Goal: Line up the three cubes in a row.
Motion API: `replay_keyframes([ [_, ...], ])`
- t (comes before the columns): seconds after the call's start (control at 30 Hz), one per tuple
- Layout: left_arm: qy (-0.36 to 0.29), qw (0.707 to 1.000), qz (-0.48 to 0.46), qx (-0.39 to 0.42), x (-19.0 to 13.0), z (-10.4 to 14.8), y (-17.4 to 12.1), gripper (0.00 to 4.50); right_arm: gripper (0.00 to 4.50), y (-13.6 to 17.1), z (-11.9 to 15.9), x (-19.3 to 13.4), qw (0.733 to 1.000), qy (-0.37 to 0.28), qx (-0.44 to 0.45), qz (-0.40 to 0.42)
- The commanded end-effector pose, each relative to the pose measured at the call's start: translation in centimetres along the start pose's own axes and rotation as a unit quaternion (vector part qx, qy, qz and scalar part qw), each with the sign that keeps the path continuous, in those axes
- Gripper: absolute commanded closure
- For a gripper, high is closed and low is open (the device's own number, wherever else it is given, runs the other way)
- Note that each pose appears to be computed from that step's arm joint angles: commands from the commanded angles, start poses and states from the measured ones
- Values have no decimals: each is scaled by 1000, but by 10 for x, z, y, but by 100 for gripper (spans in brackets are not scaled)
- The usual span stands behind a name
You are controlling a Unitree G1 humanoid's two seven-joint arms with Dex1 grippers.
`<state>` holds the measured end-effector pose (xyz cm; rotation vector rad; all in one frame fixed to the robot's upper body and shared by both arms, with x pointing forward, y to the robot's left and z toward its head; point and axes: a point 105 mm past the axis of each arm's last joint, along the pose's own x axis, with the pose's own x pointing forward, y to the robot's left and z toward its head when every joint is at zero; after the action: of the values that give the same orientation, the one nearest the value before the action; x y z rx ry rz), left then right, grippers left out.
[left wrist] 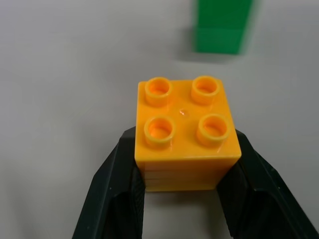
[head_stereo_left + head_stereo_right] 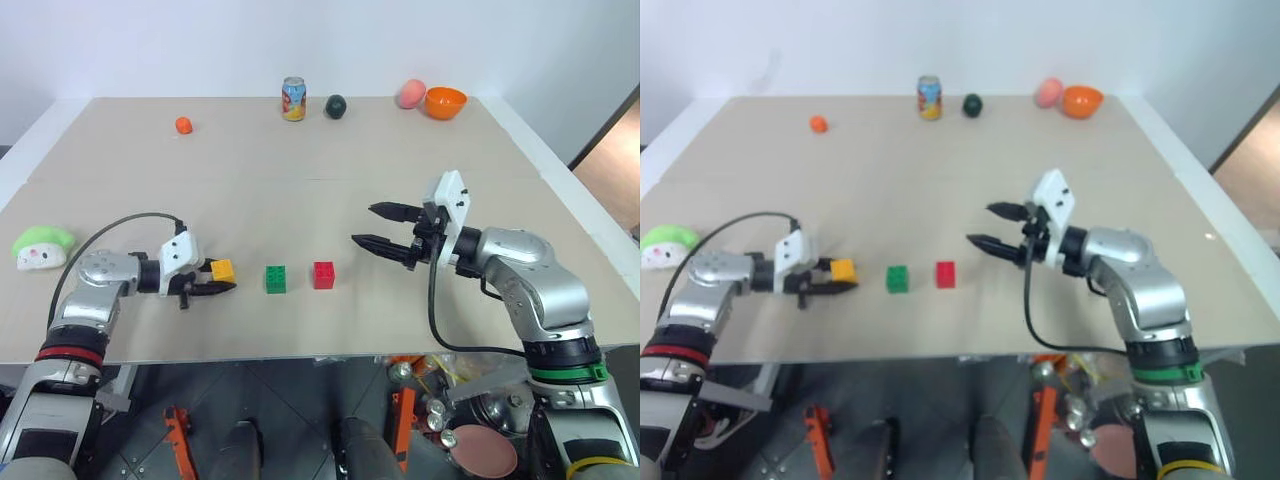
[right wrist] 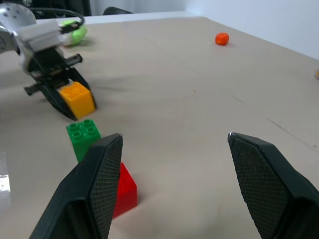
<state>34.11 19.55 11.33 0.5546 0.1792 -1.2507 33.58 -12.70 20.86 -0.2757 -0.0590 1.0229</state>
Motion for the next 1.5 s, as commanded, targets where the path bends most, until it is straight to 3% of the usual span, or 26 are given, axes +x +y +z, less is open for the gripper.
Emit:
replay_keyframes([
  [0.03,-3,999,-48,17,2,3,-5,314,103,-1,20,-8,999,-24,-26,-7],
  [0.47,-31,994,-97,24,28,19,5,314,103,2,21,-25,999,-15,-23,-21],
  [1.07,-24,998,-63,-3,5,12,16,314,103,-2,21,-32,999,-2,-25,-29],
  [1.5,-46,996,-79,-4,16,17,10,314,103,-5,23,-36,999,10,-32,-28],
])
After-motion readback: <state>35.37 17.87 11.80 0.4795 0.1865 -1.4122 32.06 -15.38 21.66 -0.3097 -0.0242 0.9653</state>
